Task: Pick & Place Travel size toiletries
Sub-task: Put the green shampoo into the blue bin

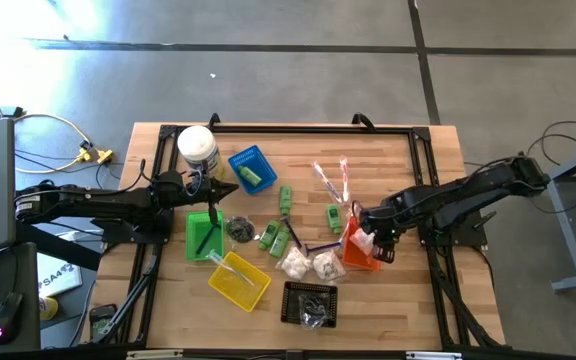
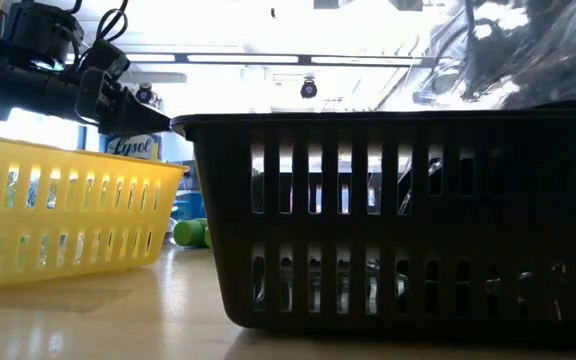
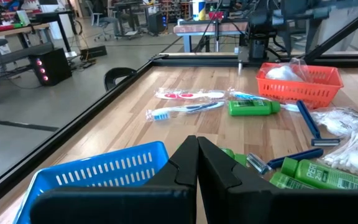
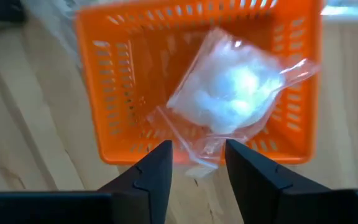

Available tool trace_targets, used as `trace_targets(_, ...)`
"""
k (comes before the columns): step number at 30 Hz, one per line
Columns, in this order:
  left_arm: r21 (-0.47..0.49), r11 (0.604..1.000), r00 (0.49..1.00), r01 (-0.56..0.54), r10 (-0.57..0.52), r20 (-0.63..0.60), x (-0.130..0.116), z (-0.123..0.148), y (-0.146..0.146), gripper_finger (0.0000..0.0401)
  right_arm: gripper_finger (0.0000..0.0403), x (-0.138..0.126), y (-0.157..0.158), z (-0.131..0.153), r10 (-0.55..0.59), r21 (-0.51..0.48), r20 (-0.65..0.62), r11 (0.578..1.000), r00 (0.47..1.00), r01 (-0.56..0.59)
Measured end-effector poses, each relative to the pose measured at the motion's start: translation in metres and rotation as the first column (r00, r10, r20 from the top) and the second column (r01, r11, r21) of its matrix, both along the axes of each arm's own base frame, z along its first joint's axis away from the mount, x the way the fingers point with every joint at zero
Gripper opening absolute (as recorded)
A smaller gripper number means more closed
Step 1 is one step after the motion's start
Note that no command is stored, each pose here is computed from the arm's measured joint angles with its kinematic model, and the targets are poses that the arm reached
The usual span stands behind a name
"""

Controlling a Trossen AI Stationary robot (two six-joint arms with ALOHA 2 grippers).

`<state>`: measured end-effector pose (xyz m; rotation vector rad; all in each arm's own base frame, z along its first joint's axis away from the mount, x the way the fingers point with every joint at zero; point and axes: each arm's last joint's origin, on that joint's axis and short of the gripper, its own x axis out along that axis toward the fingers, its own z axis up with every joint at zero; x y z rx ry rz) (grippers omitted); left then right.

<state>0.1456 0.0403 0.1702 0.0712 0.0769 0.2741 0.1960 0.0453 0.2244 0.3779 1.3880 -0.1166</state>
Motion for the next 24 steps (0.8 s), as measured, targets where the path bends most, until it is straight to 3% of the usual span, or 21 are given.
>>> trace_targets(3, 0.000, 1.000, 1.000, 0.000, 0.000, 0.000, 0.000, 0.000, 0.000, 0.0000, 0.0139, -0.002, -0.002, 0.014, 0.008, -0.053, 0.078, 0.999, 0.997, -0.004)
trace_targets(9, 0.000, 1.000, 1.000, -0.001, 0.001, 0.000, 0.000, 0.000, 0.000, 0.0000, 0.0138, -0.015, -0.012, 0.038, -0.010, -0.258, 0.249, 0.963, 0.968, 0.077)
trace_targets(13, 0.000, 1.000, 1.000, -0.001, 0.001, 0.000, 0.000, 0.000, 0.000, 0.0000, 0.0113, -0.018, -0.013, 0.038, -0.009, -0.254, 0.251, 0.964, 0.968, 0.075)
trace_targets(20, 0.000, 1.000, 1.000, -0.002, 0.002, -0.002, 0.000, 0.000, 0.000, 0.0000, 0.0010, -0.005, -0.010, 0.013, 0.029, -0.299, 0.141, 0.954, 0.990, 0.015)
trace_targets(24, -0.007, 1.000, 1.000, -0.002, 0.002, 0.000, 0.000, 0.000, 0.000, 0.0000, 0.0003, 0.014, -0.007, 0.013, 0.087, -0.327, 0.277, 0.945, 0.957, 0.009)
